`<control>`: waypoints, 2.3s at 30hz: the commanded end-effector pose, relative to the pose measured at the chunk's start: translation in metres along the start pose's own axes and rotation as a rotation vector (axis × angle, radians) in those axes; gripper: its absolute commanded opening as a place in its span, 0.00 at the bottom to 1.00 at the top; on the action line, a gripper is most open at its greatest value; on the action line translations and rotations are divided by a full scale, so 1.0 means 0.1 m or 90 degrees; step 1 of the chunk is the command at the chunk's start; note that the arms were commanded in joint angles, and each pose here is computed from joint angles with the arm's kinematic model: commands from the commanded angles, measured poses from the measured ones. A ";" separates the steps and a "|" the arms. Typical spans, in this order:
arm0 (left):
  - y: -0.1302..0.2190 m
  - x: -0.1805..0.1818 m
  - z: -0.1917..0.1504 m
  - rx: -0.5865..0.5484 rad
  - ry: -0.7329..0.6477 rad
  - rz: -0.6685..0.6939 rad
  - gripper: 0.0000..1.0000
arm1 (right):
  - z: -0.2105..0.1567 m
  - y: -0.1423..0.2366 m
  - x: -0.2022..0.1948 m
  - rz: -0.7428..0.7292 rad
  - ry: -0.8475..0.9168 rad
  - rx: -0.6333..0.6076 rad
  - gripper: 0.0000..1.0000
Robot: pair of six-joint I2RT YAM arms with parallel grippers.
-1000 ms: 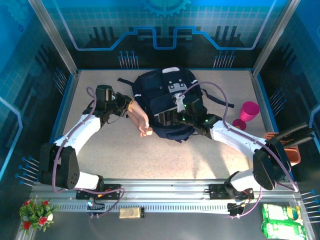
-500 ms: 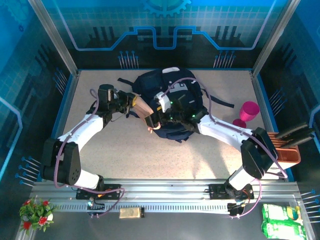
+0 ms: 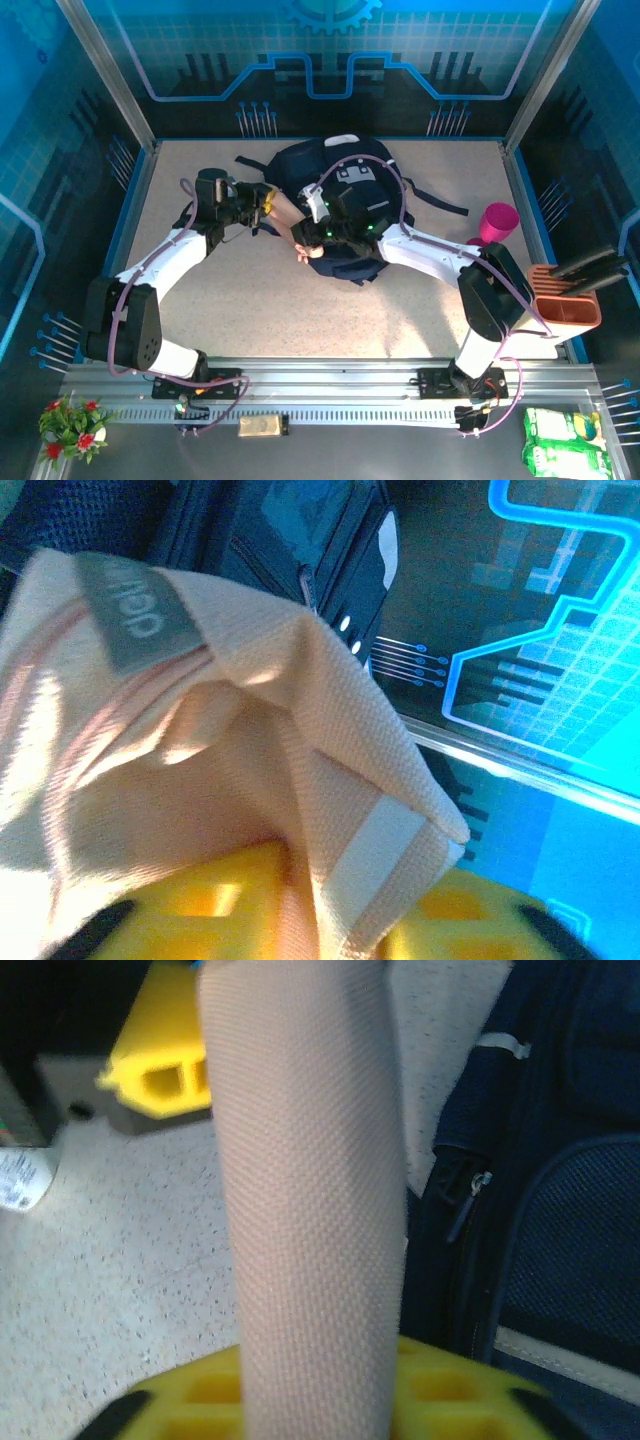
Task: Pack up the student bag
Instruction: Pass the pencil pouch, then open the student bag at the top-center of the table.
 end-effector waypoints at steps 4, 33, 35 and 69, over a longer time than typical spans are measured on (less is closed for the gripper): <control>0.21 -0.23 -0.03 -0.030 -0.148 -0.016 0.66 | 0.29 0.39 -0.15 -0.021 -0.060 -0.096 0.09; -0.85 -0.25 -1.54 0.258 -0.974 0.052 0.99 | -0.25 2.36 -1.51 -0.304 -0.339 -0.234 0.03; -0.88 -0.22 -1.63 0.295 -1.021 0.057 0.99 | -0.28 2.40 -1.53 -0.307 -0.347 -0.234 0.03; -1.64 0.34 -1.65 0.446 -1.289 0.364 0.52 | -0.30 2.48 -1.60 -0.286 -0.379 -0.255 0.04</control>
Point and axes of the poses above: each hand's point on the last joint's axis, 136 mm out from that joint toward the fingers, its own y axis back along the fingers, its own x axis along the line the jaws close on, z = x × y, the point moved 5 cm from there along y, back along the fingers, and after that the axes turned 7 degrees about -y, right-handed, at the moved point
